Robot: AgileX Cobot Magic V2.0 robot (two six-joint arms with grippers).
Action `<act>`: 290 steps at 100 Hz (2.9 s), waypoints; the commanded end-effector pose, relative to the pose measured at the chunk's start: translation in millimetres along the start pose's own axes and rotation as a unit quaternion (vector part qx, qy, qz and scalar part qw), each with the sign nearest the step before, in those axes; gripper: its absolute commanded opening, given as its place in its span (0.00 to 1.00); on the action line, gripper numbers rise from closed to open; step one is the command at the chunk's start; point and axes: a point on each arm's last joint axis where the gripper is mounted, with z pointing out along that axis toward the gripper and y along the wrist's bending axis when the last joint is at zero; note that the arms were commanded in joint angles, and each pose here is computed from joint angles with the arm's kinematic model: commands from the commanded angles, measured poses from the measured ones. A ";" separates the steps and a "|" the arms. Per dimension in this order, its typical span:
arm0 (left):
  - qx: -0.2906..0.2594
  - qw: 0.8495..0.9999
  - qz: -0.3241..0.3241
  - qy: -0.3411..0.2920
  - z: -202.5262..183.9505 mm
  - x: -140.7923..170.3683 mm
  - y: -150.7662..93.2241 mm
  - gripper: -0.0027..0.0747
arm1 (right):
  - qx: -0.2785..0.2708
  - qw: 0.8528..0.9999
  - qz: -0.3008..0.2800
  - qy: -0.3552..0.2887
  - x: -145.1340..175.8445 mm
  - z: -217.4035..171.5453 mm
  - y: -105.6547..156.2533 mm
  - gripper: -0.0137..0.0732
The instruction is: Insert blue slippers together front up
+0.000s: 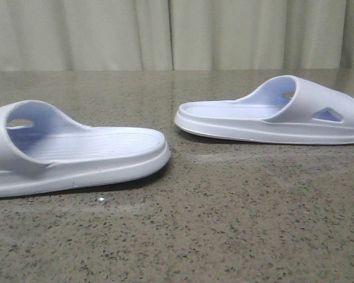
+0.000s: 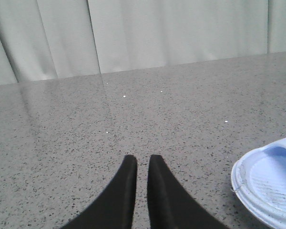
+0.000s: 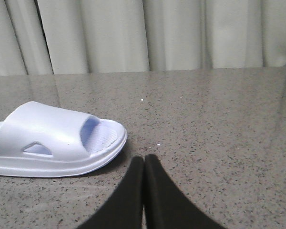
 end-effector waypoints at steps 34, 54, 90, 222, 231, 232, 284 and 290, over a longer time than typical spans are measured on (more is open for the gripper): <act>-0.013 0.985 -0.149 -0.089 -3.2 -12.3 4.2 0.06 | -0.002 0.996 -0.001 -0.088 -10.9 -2.2 0.5 0.03; -0.008 0.945 -0.309 -0.105 -4.6 -17.5 7.2 0.05 | 0.001 0.997 -0.001 -0.071 -26.2 -5.8 0.2 0.03; 0.072 0.939 -0.329 -0.073 -12.7 -72.6 -1.2 0.05 | 0.005 0.998 0.000 -0.055 -80.8 -15.0 -0.1 0.03; 0.155 0.908 -0.340 0.187 44.5 -125.7 -17.7 0.69 | -0.004 0.996 0.042 0.074 -132.7 21.8 2.7 0.51; 0.140 0.900 -0.365 0.192 47.1 -121.0 -16.7 0.69 | -0.004 0.996 0.042 0.074 -132.7 21.8 2.7 0.51; 0.139 0.900 -0.365 0.194 47.2 -120.0 -16.7 0.70 | -0.004 0.996 0.042 0.074 -132.7 21.8 2.7 0.51; 0.098 0.878 -0.384 0.270 84.2 -93.4 -16.6 0.69 | -0.014 0.996 0.041 0.075 -132.6 21.8 4.3 0.51; 0.096 0.872 -0.389 0.280 88.2 -90.5 -17.2 0.69 | -0.014 0.996 0.041 0.075 -132.6 21.8 4.3 0.51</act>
